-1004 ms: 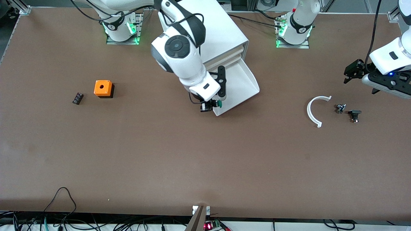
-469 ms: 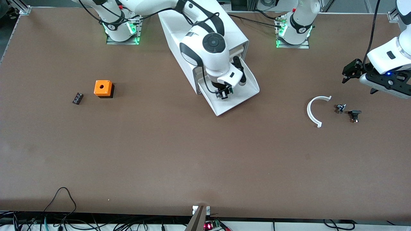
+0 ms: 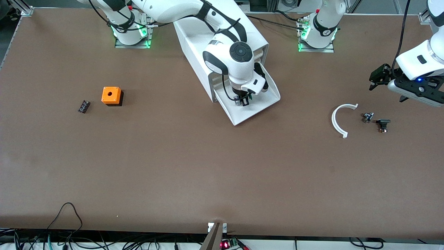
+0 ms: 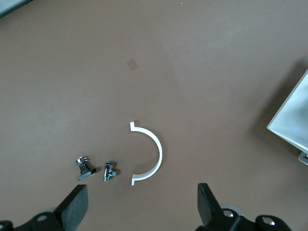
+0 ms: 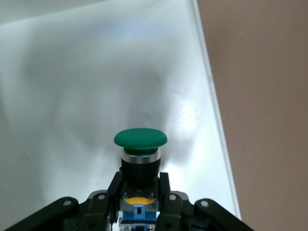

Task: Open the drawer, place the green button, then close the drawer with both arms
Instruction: 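Lower the button into the drawer and open the right gripper, then push the drawer shut with the left gripper while the right gripper withdraws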

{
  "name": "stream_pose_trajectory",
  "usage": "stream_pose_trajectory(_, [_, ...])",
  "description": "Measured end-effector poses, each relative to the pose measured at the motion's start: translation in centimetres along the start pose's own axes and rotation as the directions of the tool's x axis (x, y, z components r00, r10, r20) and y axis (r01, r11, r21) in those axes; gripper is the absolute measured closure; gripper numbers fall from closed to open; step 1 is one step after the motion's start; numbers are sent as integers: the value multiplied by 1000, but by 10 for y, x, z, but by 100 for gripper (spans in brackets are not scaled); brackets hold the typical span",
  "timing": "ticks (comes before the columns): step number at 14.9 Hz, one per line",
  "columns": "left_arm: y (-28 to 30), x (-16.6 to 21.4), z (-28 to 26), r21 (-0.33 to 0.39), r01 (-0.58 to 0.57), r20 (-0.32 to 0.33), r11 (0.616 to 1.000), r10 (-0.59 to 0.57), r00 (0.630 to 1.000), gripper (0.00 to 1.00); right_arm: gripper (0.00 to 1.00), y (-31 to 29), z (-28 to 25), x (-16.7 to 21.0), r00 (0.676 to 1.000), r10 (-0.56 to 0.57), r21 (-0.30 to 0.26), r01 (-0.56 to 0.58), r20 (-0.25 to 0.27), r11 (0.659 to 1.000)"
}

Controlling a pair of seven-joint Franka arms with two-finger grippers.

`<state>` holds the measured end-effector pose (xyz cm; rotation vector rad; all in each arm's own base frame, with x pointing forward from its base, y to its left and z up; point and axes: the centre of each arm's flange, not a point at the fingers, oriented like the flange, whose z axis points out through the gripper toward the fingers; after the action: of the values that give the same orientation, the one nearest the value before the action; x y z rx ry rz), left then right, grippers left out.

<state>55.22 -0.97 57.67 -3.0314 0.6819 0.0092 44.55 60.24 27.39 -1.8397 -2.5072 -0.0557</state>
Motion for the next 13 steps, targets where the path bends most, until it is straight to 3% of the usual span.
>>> stream_pose_trajectory(2, [0,0,1,-1,0,2,1000,0,1000,0,65,-4,9,3,998,69,8,-69,8,998])
stream_pose_trajectory(5, [-1,1,4,-4,0,7,1000,0,1000,0,40,-4,-2,13,984,178,-9,-178,-9,984])
stream_pose_trajectory(8, [1,4,7,-8,-4,8,1000,4,1000,0,11,10,-58,14,972,225,-77,-230,-70,970])
stream_pose_trajectory(9, [6,8,9,-14,-8,6,1000,8,1000,0,2,22,-89,0,962,257,-108,-266,-93,958])
stream_pose_trajectory(10, [16,15,14,-26,0,1,1000,0,1000,0,0,38,-122,-25,946,299,-135,-314,-122,940])
stream_pose_trajectory(13, [64,53,53,-56,76,-35,996,-78,996,0,0,83,-217,-133,873,441,-194,-479,-210,856])
